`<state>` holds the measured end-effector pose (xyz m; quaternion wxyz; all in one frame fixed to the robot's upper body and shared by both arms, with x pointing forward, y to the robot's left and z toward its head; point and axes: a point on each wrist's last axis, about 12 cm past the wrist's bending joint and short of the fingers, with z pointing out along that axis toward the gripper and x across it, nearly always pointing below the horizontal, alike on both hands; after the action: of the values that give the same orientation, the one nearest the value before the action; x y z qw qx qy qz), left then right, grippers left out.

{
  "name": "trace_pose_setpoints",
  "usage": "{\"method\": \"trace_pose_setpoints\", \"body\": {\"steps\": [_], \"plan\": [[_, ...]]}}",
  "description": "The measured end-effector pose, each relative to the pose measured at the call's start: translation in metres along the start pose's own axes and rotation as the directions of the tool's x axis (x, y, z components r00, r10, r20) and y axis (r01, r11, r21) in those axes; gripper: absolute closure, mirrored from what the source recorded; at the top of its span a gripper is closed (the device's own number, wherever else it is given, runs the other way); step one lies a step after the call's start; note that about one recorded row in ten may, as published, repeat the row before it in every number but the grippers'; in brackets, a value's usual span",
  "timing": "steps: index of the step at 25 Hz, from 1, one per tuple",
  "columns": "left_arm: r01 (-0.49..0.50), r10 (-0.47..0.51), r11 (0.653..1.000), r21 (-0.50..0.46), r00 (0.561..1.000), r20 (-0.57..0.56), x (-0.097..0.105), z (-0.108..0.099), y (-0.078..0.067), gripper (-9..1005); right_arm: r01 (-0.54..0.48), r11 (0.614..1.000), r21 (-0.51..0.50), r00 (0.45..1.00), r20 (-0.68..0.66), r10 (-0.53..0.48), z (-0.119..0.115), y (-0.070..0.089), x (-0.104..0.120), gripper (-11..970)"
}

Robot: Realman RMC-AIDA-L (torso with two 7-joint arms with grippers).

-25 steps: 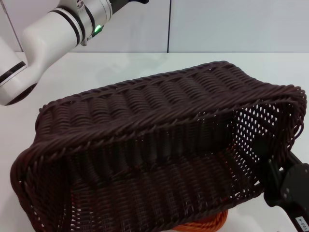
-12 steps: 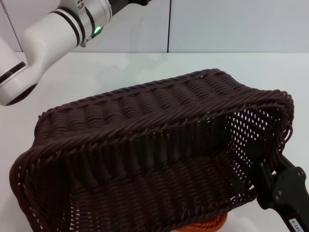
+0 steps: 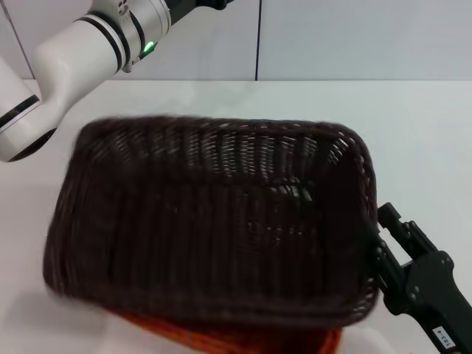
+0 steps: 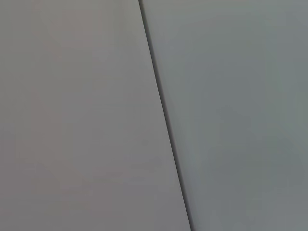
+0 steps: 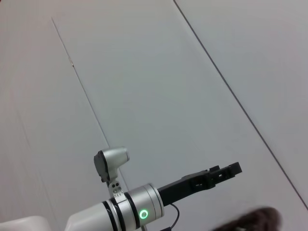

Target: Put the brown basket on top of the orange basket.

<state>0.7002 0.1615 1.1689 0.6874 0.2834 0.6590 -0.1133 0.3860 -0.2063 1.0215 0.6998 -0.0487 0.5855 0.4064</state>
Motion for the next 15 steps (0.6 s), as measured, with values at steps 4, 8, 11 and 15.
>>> {"method": "trace_pose_setpoints", "body": {"steps": [4, 8, 11, 15], "plan": [[0.000, 0.000, 1.000, 0.000, 1.000, 0.000, 0.000, 0.000, 0.000, 153, -0.011, 1.000, -0.008, 1.000, -0.007, 0.011, 0.001, -0.004, -0.001, 589], [0.000, 0.000, 1.000, -0.003, 1.000, 0.002, -0.001, 0.000, 0.001, 153, -0.002, 1.000, -0.015, 1.000, 0.018, 0.002, 0.001, -0.007, -0.006, 504], [0.002, -0.002, 1.000, -0.008, 1.000, 0.004, -0.001, -0.001, 0.003, 153, 0.011, 0.999, -0.032, 0.999, 0.051, -0.009, 0.000, -0.013, -0.013, 433], [0.008, -0.008, 1.000, -0.014, 1.000, 0.007, 0.000, -0.002, 0.004, 153, 0.044, 0.995, -0.090, 0.993, 0.114, -0.033, -0.001, -0.025, -0.031, 433]]}}
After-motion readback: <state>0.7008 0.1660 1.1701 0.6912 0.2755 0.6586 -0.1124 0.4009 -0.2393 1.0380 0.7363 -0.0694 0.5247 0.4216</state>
